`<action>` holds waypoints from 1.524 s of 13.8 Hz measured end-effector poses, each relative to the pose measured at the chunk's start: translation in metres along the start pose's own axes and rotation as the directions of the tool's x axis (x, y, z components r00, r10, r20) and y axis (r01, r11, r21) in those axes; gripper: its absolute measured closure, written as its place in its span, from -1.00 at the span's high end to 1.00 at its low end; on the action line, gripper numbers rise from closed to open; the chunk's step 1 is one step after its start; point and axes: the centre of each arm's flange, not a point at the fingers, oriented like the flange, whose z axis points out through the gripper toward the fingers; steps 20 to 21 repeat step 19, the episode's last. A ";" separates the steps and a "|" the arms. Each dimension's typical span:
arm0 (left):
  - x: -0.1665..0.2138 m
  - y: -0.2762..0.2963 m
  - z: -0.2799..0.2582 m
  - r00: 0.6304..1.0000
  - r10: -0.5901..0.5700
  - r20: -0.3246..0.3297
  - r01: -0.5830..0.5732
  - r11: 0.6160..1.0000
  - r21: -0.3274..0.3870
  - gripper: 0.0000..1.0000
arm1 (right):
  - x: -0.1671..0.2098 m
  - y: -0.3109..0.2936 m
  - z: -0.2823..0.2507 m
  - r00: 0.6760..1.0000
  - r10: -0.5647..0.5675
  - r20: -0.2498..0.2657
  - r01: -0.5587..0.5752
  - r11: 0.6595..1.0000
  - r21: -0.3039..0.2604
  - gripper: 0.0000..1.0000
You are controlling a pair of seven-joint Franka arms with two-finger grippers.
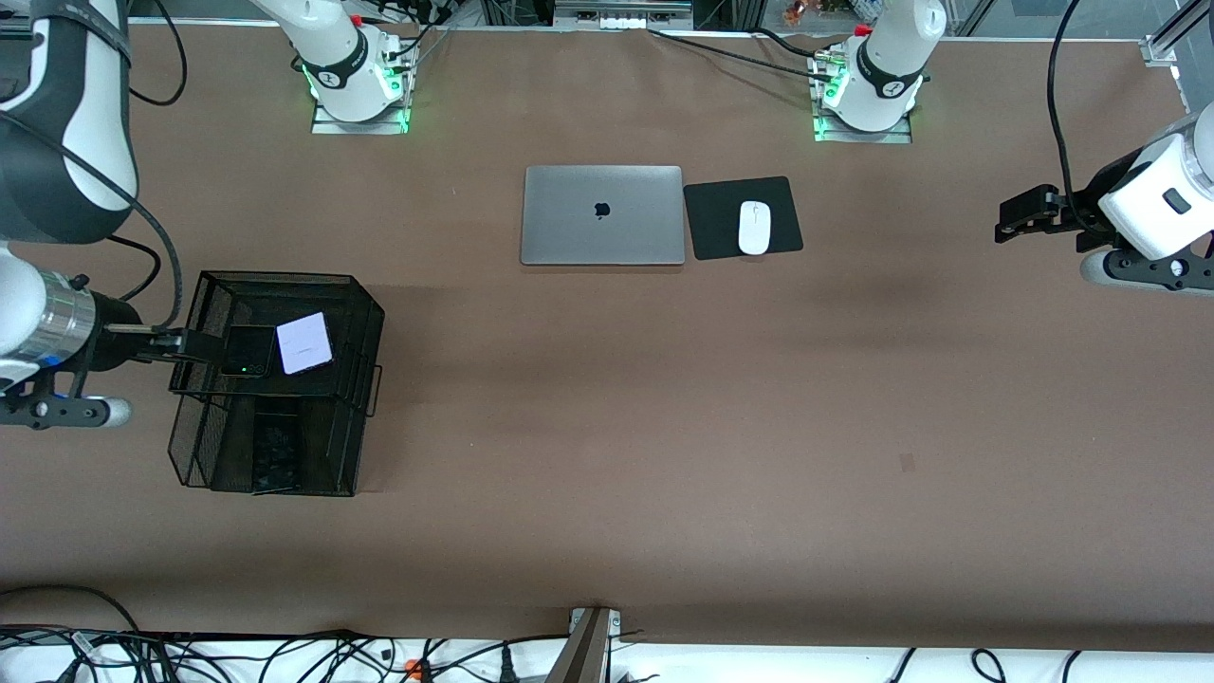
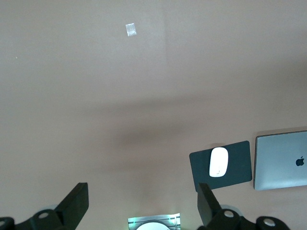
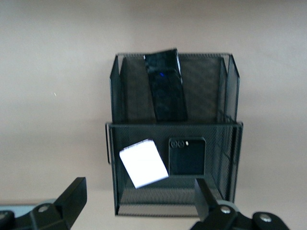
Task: Place phones with both arms
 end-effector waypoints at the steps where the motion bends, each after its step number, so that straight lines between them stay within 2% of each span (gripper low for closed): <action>1: 0.000 0.000 0.000 1.000 0.000 0.000 0.000 1.000 0.000 1.00 | -0.007 0.003 0.006 1.000 0.001 -0.021 -0.001 1.000 0.010 1.00; 7: 0.000 0.000 0.000 1.000 -0.001 0.001 0.001 1.000 0.000 1.00 | -0.043 0.003 0.014 0.999 0.045 -0.006 -0.045 0.999 0.003 1.00; 11: 0.000 -0.001 0.000 1.000 -0.002 0.001 0.002 1.000 0.000 1.00 | -0.041 0.005 0.016 0.998 0.052 -0.031 -0.053 0.998 -0.015 0.99; 21: 0.000 -0.007 0.001 1.000 -0.012 0.003 0.012 1.000 -0.001 1.00 | -0.040 0.000 0.015 0.998 0.056 -0.042 -0.057 0.998 -0.019 1.00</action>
